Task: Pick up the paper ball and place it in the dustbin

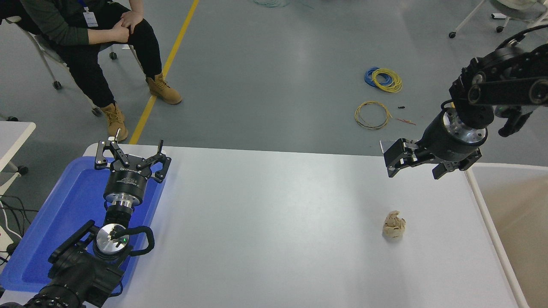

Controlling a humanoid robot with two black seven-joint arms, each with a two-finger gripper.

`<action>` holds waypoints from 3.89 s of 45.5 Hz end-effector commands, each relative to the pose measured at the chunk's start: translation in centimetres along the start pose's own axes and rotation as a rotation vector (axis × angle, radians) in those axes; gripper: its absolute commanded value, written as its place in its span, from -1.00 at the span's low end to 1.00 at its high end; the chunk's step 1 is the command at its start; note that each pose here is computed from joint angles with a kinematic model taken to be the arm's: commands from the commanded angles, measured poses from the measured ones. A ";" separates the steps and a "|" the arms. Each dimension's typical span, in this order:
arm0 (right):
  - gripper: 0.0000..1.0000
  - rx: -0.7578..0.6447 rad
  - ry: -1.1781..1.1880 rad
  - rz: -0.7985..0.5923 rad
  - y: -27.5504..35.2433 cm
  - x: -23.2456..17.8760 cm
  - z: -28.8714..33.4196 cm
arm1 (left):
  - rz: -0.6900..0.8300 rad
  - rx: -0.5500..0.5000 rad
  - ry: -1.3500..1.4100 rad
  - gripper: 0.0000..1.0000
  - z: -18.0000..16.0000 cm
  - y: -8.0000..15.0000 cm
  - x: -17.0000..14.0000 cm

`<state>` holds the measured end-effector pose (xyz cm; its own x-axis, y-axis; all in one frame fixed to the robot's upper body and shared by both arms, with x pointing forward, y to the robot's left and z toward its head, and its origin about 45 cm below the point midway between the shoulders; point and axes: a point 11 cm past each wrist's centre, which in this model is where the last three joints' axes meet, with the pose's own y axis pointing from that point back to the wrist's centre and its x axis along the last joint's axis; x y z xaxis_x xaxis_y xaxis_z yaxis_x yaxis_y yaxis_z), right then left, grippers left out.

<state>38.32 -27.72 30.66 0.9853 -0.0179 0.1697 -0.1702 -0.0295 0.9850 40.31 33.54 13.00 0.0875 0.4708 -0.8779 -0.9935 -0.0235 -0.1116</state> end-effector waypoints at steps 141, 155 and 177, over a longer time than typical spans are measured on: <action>1.00 -0.014 -0.053 0.145 -9.4 -0.7 2.5 | -0.001 0.000 0.001 1.00 -0.1 0.0 -0.1; 1.00 0.008 -0.085 0.243 -14.8 -1.3 2.3 | -0.001 0.000 0.000 1.00 0.0 -0.1 -0.1; 1.00 -0.026 -0.039 0.291 -20.1 -3.4 2.5 | -0.001 0.000 0.000 1.00 0.0 -0.1 -0.1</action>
<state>38.84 -29.42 12.73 0.9083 -0.0866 0.4094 -0.4114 -0.0064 0.9114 40.35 33.51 13.05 0.0890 0.4706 -0.8778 -0.9933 -0.0229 -0.1130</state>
